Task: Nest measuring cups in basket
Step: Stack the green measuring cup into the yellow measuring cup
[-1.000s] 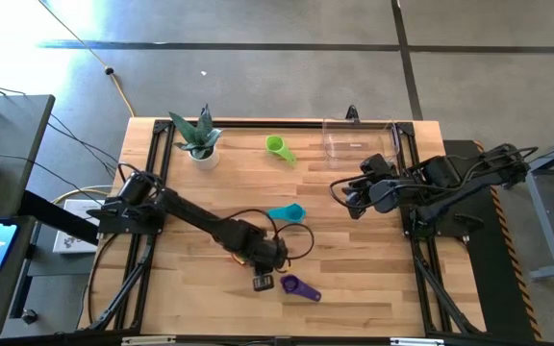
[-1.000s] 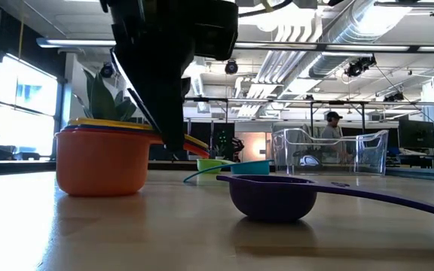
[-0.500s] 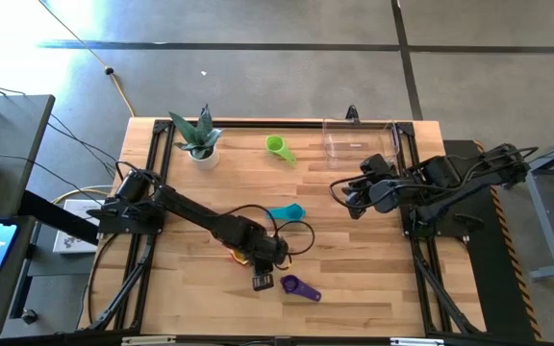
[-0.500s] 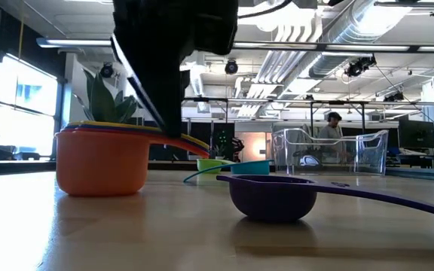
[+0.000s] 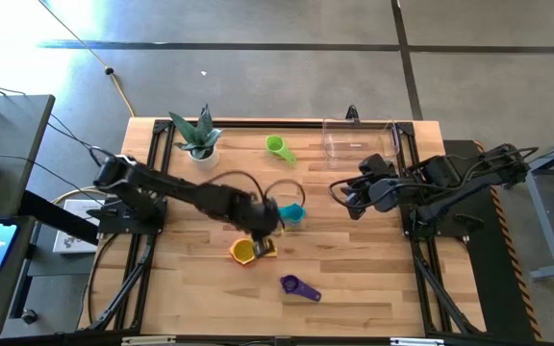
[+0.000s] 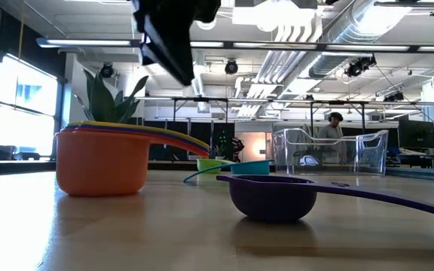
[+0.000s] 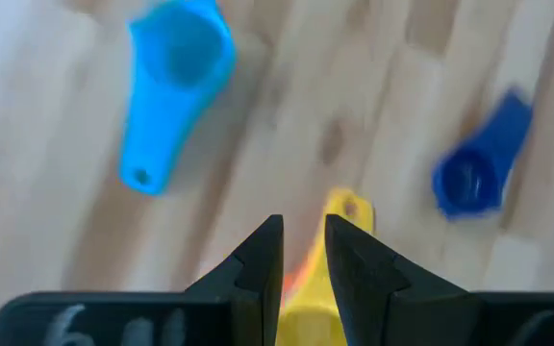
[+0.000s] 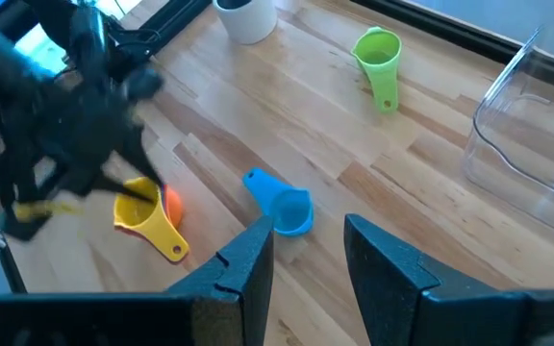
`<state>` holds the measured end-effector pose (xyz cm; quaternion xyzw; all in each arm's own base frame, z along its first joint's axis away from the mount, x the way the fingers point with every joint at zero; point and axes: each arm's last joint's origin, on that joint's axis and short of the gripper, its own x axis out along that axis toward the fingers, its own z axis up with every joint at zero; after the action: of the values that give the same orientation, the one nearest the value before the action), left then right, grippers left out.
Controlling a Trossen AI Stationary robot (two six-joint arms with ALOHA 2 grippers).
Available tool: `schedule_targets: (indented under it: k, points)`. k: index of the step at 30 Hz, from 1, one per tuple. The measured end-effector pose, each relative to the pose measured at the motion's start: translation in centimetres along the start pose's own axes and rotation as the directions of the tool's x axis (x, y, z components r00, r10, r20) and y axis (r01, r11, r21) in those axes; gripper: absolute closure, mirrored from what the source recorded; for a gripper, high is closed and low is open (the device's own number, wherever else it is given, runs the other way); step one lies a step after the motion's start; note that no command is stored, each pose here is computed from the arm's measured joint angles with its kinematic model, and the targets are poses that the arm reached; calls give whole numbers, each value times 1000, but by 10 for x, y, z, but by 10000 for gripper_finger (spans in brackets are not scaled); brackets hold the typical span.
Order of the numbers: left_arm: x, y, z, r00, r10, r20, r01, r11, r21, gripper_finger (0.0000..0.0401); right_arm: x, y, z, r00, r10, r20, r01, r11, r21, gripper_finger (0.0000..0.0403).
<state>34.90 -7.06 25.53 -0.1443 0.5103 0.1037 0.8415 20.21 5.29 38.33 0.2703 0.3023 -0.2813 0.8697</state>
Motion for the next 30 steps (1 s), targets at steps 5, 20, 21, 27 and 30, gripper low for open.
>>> schedule_targets:
  k: [5,20,21,27,30]
  points:
    - [-25,31,16,996,33,83,-32,999,-15,331,2,-1,3,1000,-7,8,7,1000,-10,281]
    - [-55,139,48,969,175,174,-158,982,-106,300,9,-11,15,998,-60,29,62,996,-69,281]
    - [-55,144,50,968,177,178,-161,982,-102,293,10,-11,16,997,-65,32,67,995,-70,281]
    - [-59,170,62,939,207,274,-209,978,-23,256,14,-18,23,994,-98,43,101,993,-62,281]
    - [-63,180,70,913,221,344,-248,968,37,250,16,-21,26,992,-114,48,117,992,-49,281]
